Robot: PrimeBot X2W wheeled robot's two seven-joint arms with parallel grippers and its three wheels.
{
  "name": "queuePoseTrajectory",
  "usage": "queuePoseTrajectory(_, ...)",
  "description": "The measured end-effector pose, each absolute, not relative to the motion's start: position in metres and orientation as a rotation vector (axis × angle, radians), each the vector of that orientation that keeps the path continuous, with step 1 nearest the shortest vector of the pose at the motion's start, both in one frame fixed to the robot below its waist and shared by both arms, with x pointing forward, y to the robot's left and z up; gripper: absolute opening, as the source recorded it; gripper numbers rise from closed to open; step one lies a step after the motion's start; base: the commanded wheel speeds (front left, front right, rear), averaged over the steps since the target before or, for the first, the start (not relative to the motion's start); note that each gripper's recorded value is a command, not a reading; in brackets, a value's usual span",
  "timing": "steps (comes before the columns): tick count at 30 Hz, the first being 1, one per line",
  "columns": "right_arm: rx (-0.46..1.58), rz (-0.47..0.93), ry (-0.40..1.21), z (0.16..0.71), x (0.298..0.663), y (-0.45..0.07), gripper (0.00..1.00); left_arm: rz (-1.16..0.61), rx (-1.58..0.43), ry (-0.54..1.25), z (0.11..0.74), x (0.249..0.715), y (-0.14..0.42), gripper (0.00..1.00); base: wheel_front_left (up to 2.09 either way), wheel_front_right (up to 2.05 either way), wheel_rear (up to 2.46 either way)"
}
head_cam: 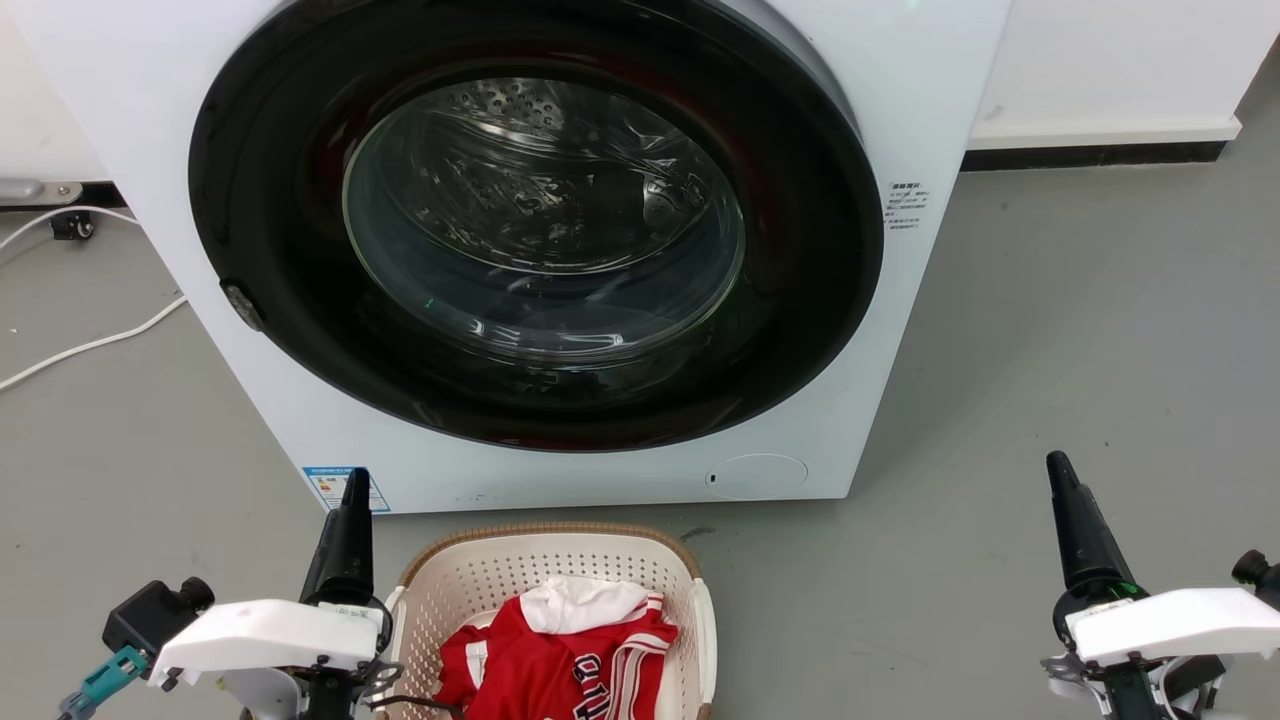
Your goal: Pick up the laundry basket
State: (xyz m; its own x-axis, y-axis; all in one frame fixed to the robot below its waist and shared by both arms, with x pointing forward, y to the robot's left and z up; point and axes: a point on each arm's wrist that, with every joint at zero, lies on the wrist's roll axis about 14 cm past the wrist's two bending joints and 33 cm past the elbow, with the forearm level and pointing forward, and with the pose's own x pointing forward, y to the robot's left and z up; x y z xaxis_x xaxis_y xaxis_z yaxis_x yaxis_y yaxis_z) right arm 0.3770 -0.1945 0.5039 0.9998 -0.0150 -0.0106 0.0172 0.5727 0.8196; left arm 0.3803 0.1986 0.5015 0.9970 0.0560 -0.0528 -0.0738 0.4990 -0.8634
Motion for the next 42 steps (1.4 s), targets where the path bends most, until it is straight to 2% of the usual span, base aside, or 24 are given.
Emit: queuePoseTrajectory(42,0.382,0.064,-0.075,0.521,0.368,-0.175,1.0,0.064,-0.514,-0.092,0.522,0.371,0.201,1.0,0.0,0.0,0.0)
